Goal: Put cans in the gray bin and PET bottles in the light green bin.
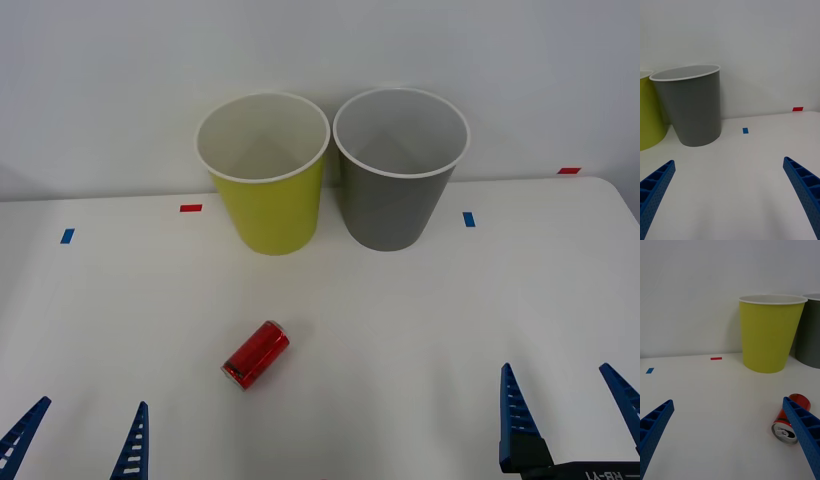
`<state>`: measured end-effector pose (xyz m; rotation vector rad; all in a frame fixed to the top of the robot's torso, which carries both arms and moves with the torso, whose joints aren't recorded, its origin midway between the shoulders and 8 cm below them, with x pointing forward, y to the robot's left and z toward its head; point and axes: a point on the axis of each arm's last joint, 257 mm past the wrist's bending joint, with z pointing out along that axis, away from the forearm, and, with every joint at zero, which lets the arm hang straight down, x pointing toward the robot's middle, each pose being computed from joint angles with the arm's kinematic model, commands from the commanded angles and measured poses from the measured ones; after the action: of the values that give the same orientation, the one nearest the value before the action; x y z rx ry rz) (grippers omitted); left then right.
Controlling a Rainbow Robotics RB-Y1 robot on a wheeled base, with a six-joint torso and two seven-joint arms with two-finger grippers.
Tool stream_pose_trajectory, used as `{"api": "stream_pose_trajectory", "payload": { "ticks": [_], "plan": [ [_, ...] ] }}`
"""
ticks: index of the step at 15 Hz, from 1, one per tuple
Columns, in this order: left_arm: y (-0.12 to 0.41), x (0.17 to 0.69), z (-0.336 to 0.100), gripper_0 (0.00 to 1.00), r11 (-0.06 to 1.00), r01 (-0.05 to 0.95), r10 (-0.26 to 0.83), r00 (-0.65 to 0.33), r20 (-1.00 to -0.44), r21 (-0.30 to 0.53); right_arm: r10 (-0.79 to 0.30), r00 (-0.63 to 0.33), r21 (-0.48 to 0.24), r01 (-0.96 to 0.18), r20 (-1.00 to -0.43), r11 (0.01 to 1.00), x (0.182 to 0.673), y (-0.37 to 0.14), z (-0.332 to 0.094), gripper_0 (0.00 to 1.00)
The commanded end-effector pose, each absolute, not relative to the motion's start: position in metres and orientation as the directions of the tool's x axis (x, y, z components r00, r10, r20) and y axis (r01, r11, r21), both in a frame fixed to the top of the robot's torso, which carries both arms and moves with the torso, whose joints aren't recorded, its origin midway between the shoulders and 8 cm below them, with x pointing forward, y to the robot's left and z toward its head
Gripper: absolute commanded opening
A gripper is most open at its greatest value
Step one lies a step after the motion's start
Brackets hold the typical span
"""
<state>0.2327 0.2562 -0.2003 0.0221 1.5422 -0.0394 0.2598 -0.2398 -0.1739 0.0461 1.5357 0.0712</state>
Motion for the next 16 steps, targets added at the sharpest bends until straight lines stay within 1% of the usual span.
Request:
{"api": "stream_pose_trajectory", "payload": {
  "ticks": [1, 16],
  "plan": [
    [0.2562, 0.2327, -0.2003, 1.00, 0.999, 0.039, -0.012, 0.028, -1.000, -0.011, 0.075, 0.034, 0.075, -0.017, -0.997, 0.997, 0.2598, -0.2398, -0.1739, 1.00],
    [0.2562, 0.2327, -0.2003, 1.00, 0.999, 0.039, -0.012, 0.028, -1.000, -0.011, 0.075, 0.034, 0.075, -0.017, -0.997, 0.997, 0.2598, -0.2398, -0.1739, 1.00]
  ]
}}
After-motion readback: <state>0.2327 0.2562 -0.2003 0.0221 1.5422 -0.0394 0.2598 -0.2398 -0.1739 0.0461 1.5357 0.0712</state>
